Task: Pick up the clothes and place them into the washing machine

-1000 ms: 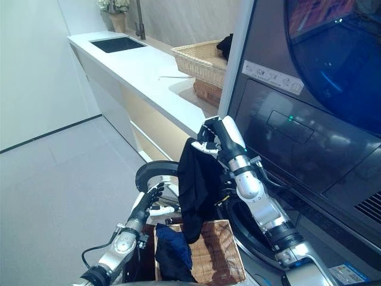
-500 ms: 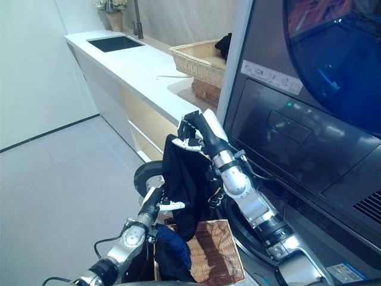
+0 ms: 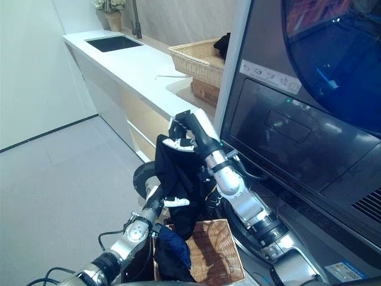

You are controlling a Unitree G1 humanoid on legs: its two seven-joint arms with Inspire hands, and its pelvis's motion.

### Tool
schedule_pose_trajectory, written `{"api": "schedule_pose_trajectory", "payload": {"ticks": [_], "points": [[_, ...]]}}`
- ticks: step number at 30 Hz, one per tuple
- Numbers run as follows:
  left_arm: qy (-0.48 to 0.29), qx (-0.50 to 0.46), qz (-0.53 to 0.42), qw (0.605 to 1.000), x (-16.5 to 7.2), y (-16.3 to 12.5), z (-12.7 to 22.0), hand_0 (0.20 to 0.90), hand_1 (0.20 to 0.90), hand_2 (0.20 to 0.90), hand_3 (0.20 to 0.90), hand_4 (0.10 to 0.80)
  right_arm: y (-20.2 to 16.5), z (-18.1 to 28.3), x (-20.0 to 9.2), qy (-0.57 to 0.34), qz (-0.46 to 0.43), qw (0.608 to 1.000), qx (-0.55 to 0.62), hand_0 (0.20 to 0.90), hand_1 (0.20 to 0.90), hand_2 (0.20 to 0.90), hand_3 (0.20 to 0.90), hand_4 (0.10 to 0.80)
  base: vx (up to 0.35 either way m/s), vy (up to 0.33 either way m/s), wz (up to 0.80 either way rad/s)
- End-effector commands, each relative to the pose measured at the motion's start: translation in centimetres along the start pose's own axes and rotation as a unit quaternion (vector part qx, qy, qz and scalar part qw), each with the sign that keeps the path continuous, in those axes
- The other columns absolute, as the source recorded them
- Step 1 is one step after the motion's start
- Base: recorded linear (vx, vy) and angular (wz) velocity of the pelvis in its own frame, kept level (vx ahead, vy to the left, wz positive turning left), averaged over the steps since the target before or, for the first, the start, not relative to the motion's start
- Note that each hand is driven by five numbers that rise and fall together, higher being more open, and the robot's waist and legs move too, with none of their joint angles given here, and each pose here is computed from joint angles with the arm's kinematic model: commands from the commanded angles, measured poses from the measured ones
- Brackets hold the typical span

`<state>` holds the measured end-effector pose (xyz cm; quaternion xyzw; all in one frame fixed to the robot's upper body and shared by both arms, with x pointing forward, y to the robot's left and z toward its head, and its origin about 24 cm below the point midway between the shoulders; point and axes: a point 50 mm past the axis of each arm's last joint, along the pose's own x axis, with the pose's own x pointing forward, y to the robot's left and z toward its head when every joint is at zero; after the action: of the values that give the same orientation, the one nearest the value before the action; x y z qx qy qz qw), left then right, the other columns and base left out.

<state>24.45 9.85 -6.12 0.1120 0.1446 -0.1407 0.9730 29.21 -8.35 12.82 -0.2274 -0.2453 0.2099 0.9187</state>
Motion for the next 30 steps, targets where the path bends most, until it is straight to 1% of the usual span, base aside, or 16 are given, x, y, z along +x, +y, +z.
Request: {"api": "schedule_pose_trajectory", "payload": {"ticks": [1, 5, 10, 17, 18, 19, 30], "points": [[-0.112, -0.024, -0.019, 0.993, 3.1, -1.7, 6.3, 0.9, 0.9, 0.9, 0.9, 0.8, -2.4, 7.1, 3.7, -0.175, -0.057, 0.982, 0.042, 0.2, 0.2, 0.2, 0.2, 0.3, -0.016, -0.004, -0.04], [-0.121, -0.058, -0.033, 0.99, 3.0, -2.3, 6.9, 0.9, 0.9, 0.9, 0.9, 0.8, -2.2, 7.2, 3.6, -0.176, -0.048, 0.982, 0.044, 0.2, 0.2, 0.2, 0.2, 0.3, 0.0, 0.0, 0.0], [-0.131, -0.064, -0.044, 0.988, 3.0, -3.0, 7.5, 0.9, 0.9, 0.9, 0.9, 0.8, -1.7, 7.5, 3.8, -0.18, -0.045, 0.981, 0.05, 0.2, 0.2, 0.2, 0.2, 0.3, 0.0, 0.0, 0.0], [-0.128, -0.067, -0.037, 0.989, 3.1, -2.3, 7.5, 0.9, 0.9, 0.9, 0.9, 0.8, -2.2, 7.3, 3.6, -0.177, -0.051, 0.982, 0.043, 0.2, 0.2, 0.2, 0.2, 0.3, 0.0, 0.0, 0.0], [-0.126, -0.067, -0.035, 0.989, 3.1, -2.1, 7.3, 0.609, 0.609, 0.609, 0.609, 0.592, -2.2, 7.2, 3.5, -0.175, -0.053, 0.982, 0.045, 0.2, 0.2, 0.2, 0.2, 0.3, 0.0, 0.0, 0.0], [-0.125, -0.068, -0.033, 0.989, 3.1, -2.0, 7.3, 0.2, 0.2, 0.2, 0.2, 0.3, -2.3, 7.1, 3.5, -0.174, -0.055, 0.982, 0.047, 0.2, 0.2, 0.2, 0.2, 0.3, 0.0, 0.0, 0.0], [-0.12, -0.069, -0.023, 0.99, 3.2, -1.5, 7.0, 0.2, 0.2, 0.2, 0.2, 0.3, -2.3, 7.0, 3.2, -0.174, -0.058, 0.982, 0.048, 0.2, 0.2, 0.2, 0.2, 0.3, 0.0, 0.0, 0.0]]}}
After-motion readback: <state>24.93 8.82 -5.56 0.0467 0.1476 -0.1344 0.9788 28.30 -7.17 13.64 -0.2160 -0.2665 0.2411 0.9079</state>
